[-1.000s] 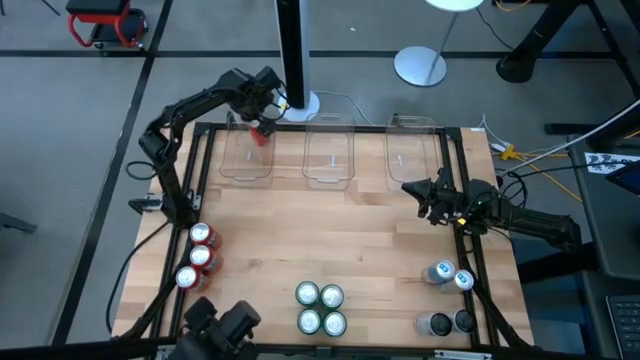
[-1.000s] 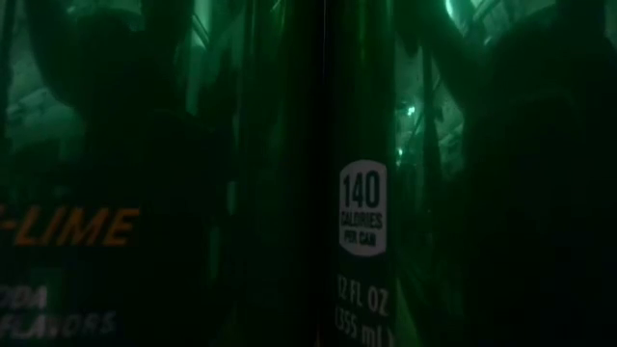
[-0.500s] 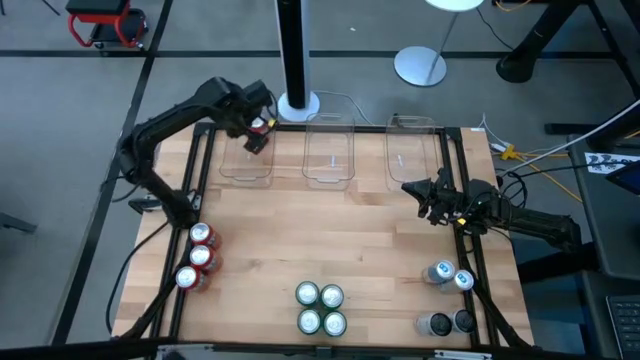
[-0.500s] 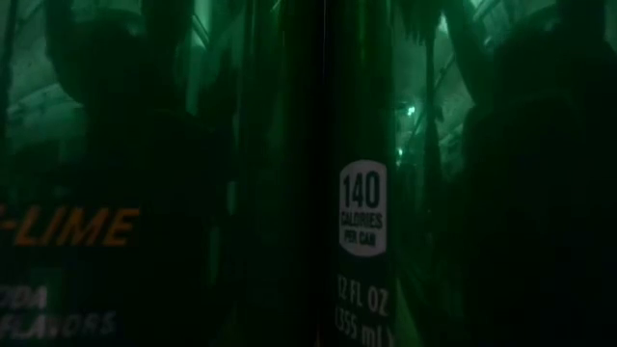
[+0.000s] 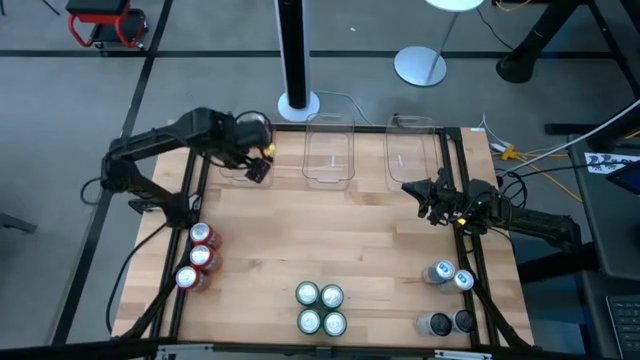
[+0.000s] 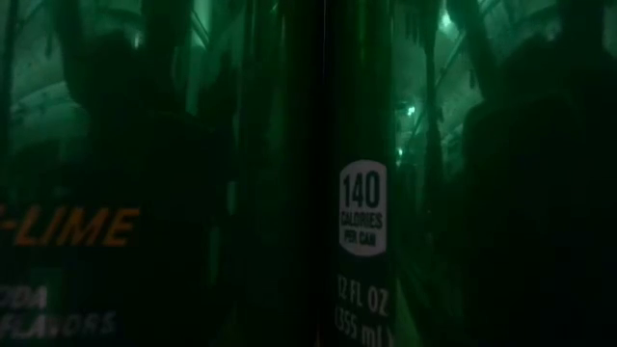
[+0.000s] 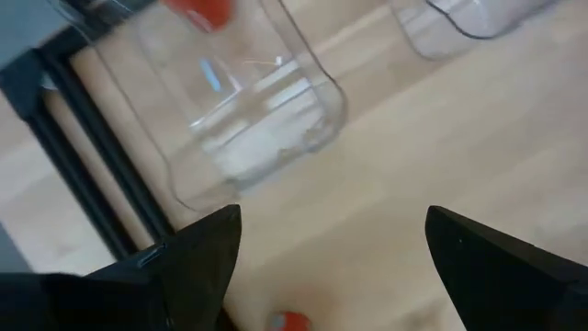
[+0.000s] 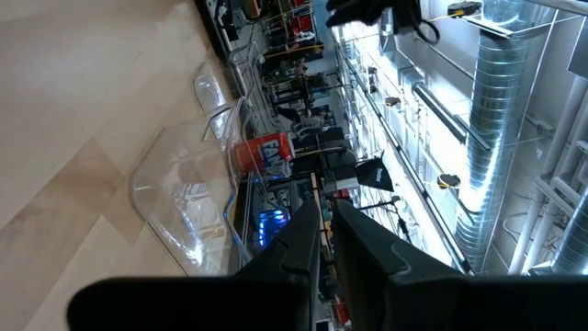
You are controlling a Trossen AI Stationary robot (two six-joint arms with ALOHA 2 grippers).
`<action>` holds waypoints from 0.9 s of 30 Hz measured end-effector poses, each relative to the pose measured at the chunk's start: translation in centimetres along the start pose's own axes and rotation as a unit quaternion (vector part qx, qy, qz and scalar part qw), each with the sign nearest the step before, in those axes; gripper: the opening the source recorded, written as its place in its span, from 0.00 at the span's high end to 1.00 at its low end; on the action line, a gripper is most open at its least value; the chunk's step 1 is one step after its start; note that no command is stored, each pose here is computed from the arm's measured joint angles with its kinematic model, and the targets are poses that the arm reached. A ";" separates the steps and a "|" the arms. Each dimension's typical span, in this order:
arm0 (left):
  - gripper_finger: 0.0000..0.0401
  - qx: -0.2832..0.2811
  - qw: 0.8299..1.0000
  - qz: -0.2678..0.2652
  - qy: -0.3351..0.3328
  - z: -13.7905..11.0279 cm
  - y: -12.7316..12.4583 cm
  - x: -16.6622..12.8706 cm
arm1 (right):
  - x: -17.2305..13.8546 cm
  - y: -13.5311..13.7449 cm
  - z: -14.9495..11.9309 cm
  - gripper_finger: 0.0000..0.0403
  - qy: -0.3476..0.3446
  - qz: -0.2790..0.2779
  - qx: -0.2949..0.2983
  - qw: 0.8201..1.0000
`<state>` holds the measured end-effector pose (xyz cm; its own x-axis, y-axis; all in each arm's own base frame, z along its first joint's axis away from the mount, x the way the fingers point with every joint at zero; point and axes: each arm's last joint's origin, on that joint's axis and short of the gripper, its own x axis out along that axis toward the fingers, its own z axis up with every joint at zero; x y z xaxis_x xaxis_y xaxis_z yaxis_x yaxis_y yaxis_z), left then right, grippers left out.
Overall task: Sort soda cans
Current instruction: Put the top orange soda can into the left transparent bin
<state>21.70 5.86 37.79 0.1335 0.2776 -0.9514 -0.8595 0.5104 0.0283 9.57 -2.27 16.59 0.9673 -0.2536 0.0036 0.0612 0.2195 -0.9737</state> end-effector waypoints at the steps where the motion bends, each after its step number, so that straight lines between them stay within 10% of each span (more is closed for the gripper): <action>1: 0.17 -0.001 1.000 -0.004 0.002 -0.4 -0.5 -0.1 | 0.0 0.0 0.0 0.91 0.000 0.000 0.000 1.000; 27: 0.17 -0.037 0.992 0.008 0.123 -12.9 -6.5 1.5 | 0.0 0.0 0.0 0.91 0.000 0.000 0.003 1.000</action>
<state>21.15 -7.53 32.23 0.0023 0.0730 -0.9973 -0.8960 0.4431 0.0304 9.57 -2.26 16.59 0.9675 -0.2529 0.0038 0.0625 0.2242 -0.9725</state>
